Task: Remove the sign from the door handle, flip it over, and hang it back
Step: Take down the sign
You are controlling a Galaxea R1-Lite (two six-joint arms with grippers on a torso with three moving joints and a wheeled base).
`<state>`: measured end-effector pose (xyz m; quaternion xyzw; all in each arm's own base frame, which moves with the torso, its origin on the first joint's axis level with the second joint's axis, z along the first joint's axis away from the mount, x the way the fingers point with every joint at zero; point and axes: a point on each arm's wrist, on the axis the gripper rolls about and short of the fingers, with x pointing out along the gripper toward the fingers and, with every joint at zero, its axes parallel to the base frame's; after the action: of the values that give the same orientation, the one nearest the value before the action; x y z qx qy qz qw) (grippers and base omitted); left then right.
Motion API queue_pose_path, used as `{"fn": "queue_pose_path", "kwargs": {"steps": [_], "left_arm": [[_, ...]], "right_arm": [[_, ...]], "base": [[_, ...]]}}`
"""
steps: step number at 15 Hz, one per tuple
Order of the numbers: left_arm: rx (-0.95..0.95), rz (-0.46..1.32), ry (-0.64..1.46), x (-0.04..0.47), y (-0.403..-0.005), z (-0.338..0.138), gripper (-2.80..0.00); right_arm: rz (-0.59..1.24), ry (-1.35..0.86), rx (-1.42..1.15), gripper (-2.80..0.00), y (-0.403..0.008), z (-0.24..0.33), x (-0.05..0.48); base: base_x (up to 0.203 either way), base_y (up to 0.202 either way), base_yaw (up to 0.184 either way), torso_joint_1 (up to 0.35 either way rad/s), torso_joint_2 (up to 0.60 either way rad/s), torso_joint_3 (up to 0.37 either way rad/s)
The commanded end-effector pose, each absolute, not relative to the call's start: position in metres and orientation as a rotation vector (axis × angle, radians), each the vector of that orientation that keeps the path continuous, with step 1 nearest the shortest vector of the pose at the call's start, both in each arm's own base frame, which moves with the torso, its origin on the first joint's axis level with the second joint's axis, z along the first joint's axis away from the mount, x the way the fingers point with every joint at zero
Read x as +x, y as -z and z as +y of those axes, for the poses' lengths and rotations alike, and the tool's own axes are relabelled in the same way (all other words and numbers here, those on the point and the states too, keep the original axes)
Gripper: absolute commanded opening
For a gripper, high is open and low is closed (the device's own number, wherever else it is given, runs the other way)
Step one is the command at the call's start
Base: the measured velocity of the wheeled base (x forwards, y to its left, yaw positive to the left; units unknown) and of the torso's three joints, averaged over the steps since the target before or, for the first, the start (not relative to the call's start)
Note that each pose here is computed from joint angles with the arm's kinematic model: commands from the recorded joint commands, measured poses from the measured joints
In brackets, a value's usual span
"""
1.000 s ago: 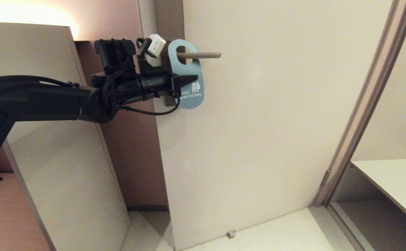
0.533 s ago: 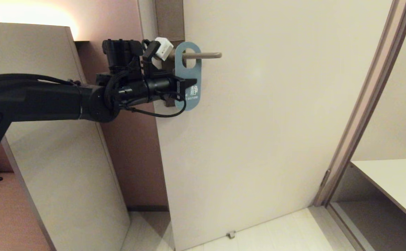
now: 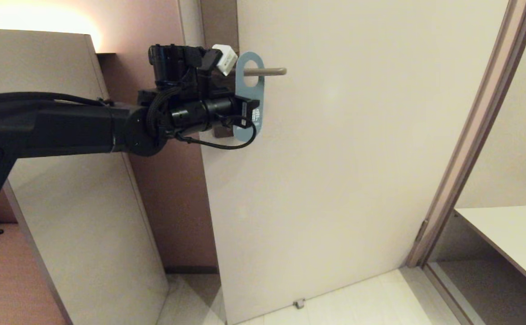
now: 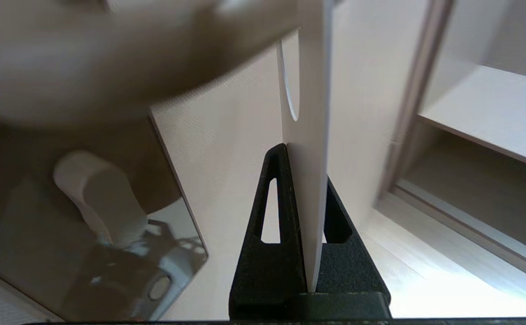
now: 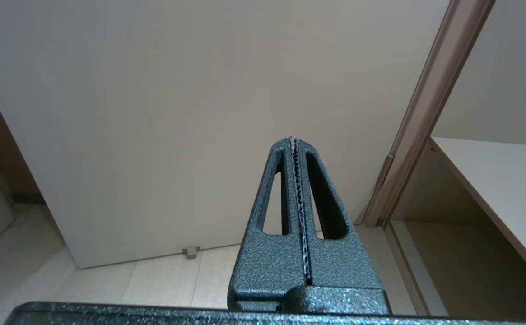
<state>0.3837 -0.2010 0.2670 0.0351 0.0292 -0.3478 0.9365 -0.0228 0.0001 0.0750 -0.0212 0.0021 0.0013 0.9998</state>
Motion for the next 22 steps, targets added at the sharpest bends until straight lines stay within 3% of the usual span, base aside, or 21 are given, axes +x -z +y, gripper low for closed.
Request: {"fn": "queue_pose_path", "kwargs": {"steps": [1, 10, 22], "left_arm": [[0.104, 0.057, 0.683, 0.385, -0.266, -0.207, -2.80], [0.155, 0.047, 0.561, 0.398, -0.256, -0.229, -2.80], [0.169, 0.054, 0.587, 0.391, -0.255, -0.260, -2.80]], "right_arm": [[0.005, -0.003, -0.043, -2.80, -0.075, 0.000, -0.023], [0.005, -0.003, -0.043, -2.80, -0.075, 0.000, -0.023], [0.005, -0.003, -0.043, -2.80, -0.075, 0.000, -0.023]], "base": [[0.000, 0.000, 0.000, 0.000, 0.00, 0.000], [0.000, 0.000, 0.000, 0.000, 0.00, 0.000], [0.000, 0.000, 0.000, 0.000, 0.00, 0.000]]}}
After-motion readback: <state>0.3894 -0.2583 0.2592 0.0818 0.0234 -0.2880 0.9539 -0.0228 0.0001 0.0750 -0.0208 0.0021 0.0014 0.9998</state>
